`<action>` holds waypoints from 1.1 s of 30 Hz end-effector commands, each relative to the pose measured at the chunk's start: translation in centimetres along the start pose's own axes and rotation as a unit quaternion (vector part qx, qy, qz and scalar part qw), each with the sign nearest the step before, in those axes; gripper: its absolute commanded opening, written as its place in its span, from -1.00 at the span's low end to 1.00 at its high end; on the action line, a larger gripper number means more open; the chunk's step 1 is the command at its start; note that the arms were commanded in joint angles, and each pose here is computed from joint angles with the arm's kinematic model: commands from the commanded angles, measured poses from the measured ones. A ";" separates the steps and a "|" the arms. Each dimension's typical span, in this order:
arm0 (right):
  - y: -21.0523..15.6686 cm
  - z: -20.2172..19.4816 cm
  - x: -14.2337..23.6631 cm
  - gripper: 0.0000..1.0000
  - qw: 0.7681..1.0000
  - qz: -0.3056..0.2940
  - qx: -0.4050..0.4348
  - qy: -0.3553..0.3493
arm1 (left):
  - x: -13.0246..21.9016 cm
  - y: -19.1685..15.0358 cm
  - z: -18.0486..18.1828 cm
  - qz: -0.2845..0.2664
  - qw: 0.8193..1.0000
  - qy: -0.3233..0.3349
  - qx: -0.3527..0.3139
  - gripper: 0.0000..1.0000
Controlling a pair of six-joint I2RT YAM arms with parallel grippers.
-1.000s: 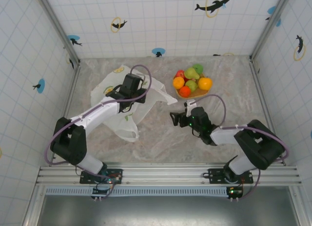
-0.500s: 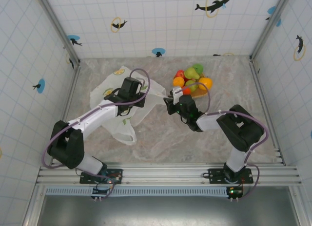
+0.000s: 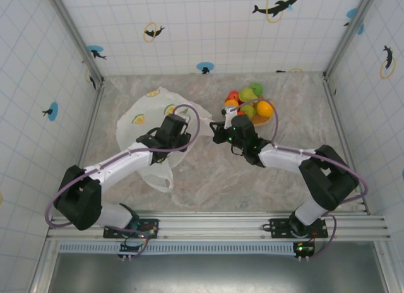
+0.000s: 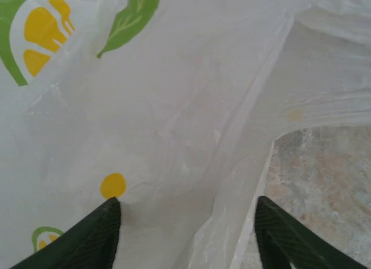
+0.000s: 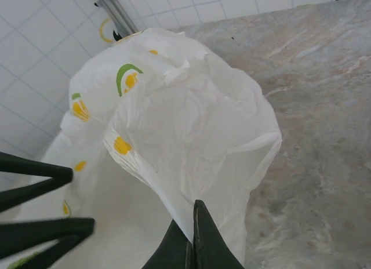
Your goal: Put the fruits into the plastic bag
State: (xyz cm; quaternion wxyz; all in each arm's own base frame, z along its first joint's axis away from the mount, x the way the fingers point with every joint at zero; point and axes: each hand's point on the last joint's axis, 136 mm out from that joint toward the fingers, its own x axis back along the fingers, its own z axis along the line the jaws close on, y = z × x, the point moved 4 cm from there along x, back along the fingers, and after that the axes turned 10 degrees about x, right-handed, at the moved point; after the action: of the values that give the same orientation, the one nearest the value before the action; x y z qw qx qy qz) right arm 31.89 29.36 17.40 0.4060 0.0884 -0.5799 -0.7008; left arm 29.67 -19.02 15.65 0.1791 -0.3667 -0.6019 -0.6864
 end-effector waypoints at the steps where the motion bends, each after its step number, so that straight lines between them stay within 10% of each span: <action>1: 1.7 1.3 0.7 -1.00 0.999 -0.002 -0.041 0.021 | 0.4 0.1 1.2 -0.033 0.998 0.059 -0.017 0.38; 13: 2.3 1.5 1.2 -1.00 0.998 0.007 -0.051 0.036 | -1.9 -0.8 3.0 -0.038 0.988 0.148 -0.012 0.49; 23: 1.7 -1.4 1.3 -1.00 0.999 0.033 -0.027 0.011 | -3.4 0.2 0.8 -0.004 0.996 0.092 0.014 -1.00; 33: 5.4 -4.4 -2.1 -0.20 0.993 0.103 0.044 -0.033 | 0.6 6.1 -0.8 0.057 0.961 -0.146 0.228 -1.00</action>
State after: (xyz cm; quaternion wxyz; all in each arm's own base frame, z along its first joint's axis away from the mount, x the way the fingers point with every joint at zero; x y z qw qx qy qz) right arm 37.94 27.80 18.91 0.4437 0.0262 -0.5968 -0.6681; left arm 34.13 -20.38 18.02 0.2088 -0.3893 -0.6986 -0.5628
